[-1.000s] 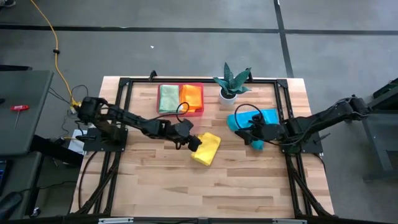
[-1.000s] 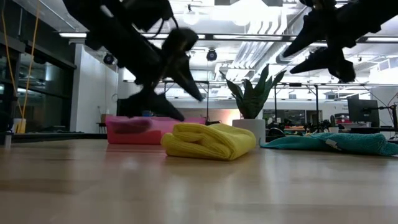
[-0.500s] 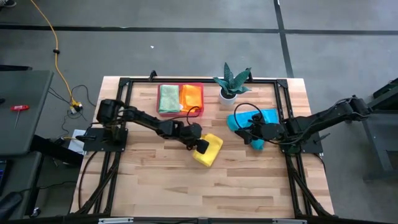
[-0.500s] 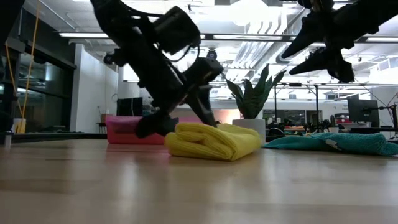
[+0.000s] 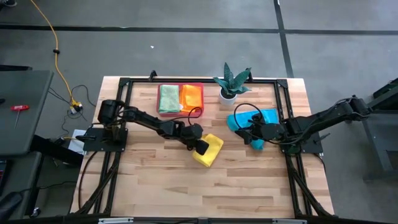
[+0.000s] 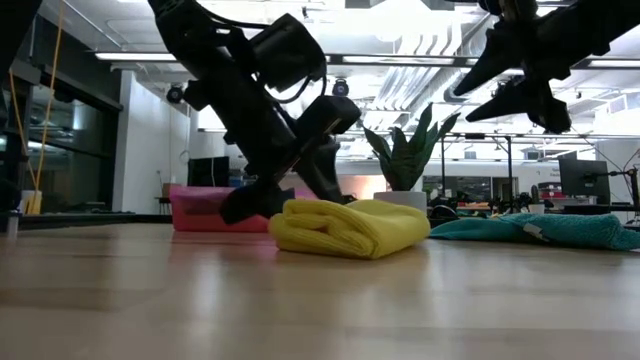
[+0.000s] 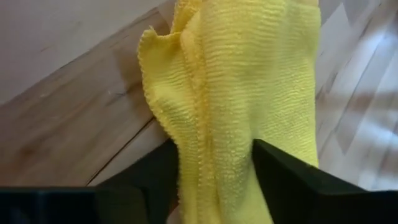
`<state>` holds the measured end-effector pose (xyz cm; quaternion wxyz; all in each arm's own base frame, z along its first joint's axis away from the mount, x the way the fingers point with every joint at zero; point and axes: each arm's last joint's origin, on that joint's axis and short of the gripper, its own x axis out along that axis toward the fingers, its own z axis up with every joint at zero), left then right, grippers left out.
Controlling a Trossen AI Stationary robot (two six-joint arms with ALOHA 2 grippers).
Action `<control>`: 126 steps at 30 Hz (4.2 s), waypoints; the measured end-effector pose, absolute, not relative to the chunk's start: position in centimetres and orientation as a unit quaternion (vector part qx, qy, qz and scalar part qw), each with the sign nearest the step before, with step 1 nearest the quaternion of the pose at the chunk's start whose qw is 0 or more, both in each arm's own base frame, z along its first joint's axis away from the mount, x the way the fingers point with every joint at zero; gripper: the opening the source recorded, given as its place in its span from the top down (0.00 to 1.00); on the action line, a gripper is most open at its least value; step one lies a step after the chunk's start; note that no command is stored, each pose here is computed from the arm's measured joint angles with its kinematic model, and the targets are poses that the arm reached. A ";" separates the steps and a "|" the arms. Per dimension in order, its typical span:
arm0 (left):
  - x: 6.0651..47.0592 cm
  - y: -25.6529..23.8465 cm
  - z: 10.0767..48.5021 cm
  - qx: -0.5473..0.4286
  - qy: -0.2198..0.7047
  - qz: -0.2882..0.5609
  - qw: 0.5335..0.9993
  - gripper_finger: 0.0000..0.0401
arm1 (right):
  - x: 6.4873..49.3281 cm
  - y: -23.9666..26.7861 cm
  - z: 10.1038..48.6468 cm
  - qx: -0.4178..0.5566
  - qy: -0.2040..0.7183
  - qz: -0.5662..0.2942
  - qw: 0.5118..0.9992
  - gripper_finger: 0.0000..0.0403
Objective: Fold microfiber towels
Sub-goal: Put the yellow microfiber towel into the bin
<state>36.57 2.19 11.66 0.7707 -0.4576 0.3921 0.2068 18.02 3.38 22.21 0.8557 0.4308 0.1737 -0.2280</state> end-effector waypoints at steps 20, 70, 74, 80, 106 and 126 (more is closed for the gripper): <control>35.3 1.8 15.9 -0.433 0.382 0.155 0.802 0.99 | 17.8 3.3 21.9 0.421 0.188 -0.242 0.854 0.58; 27.3 21.5 18.2 -0.500 0.220 0.386 0.743 1.00 | 17.8 3.2 21.8 0.424 0.176 -0.259 0.850 0.58; 27.7 21.6 17.6 -0.510 0.211 0.388 0.738 1.00 | 17.8 3.2 21.8 0.424 0.176 -0.259 0.850 0.58; 27.6 21.4 17.3 -0.505 0.222 0.405 0.729 0.98 | 17.8 3.2 21.8 0.424 0.176 -0.259 0.850 0.58; 23.7 21.5 21.0 -0.383 0.279 0.456 0.753 0.53 | 17.7 3.1 21.9 0.419 0.171 -0.265 0.851 0.58; 27.3 20.7 19.1 -0.347 0.272 0.393 0.807 0.99 | 17.7 3.1 21.9 0.417 0.163 -0.274 0.851 0.58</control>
